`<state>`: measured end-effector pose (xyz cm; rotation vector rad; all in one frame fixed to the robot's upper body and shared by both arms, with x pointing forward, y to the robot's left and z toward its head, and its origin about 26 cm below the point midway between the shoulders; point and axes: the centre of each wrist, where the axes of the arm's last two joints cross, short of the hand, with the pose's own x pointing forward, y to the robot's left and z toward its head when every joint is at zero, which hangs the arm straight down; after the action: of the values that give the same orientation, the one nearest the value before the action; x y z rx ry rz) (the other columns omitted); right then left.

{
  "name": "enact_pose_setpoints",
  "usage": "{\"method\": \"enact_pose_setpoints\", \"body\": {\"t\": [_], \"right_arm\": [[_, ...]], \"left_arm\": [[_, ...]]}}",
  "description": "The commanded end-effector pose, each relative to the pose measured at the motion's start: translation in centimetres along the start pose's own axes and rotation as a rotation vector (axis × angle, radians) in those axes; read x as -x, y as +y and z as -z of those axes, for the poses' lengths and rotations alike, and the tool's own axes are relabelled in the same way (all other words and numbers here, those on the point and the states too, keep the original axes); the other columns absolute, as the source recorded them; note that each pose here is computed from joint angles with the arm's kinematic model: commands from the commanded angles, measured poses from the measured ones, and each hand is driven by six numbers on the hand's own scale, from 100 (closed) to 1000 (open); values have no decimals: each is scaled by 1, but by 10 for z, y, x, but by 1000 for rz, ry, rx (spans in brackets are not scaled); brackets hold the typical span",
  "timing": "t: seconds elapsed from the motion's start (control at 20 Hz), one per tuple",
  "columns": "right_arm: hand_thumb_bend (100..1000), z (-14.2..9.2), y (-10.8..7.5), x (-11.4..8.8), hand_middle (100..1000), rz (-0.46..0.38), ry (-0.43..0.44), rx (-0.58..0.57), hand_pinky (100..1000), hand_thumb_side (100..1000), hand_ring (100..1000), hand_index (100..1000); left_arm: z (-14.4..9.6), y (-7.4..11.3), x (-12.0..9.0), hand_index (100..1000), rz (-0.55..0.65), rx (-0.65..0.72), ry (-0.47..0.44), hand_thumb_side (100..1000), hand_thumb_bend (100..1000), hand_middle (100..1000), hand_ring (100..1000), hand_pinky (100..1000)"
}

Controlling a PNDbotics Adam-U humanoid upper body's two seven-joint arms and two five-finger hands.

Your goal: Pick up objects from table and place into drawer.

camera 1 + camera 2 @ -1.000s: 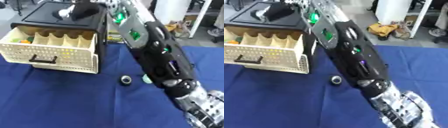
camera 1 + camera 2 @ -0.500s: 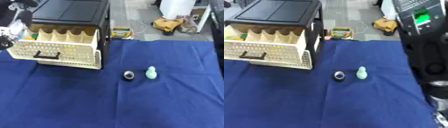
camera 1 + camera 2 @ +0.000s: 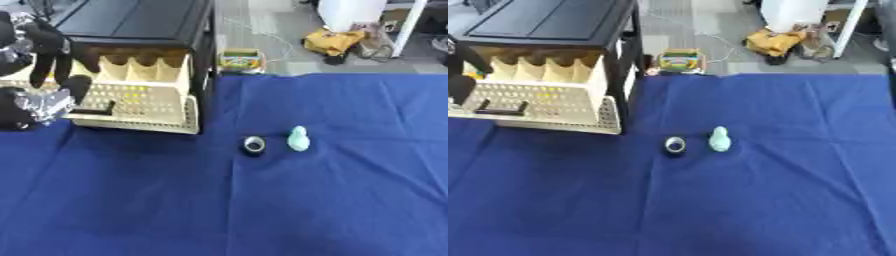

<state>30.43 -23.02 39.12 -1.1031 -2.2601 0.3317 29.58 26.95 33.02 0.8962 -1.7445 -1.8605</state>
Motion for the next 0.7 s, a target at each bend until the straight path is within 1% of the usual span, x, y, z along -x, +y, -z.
{"method": "enact_pose_setpoints", "body": {"t": [0.05, 0.2, 0.25, 0.35, 0.4, 0.55, 0.7], "right_arm": [[254, -1, -16, 1, 715, -37, -12, 79, 620, 1000, 683, 852], [254, -8, -17, 8, 714, -62, 11, 92, 619, 1000, 681, 854], [259, -9, -18, 10, 714, -71, 22, 97, 617, 1000, 679, 855], [264, -12, -20, 14, 713, -79, 41, 108, 611, 1000, 675, 856], [265, -13, -21, 15, 713, -80, 49, 113, 611, 1000, 675, 856], [273, -16, -22, 17, 711, -74, 60, 118, 608, 1000, 672, 857], [281, -17, -22, 17, 708, -63, 70, 123, 606, 1000, 669, 856]], "left_arm": [[-6, 5, 0, 738, 67, 99, 11, 1000, 100, 449, 394, 100], [-9, -2, 1, 755, 74, 170, 17, 1000, 100, 463, 408, 100], [-10, -5, 2, 784, 75, 185, 21, 1000, 100, 464, 406, 100], [-13, -11, 4, 862, 77, 217, 31, 1000, 100, 423, 367, 100], [-14, -15, 5, 863, 79, 235, 32, 1000, 100, 424, 369, 100], [-15, -30, 5, 856, 50, 290, 35, 1000, 100, 464, 409, 100], [-14, -45, 2, 869, -16, 343, 51, 1000, 100, 531, 495, 100]]}}
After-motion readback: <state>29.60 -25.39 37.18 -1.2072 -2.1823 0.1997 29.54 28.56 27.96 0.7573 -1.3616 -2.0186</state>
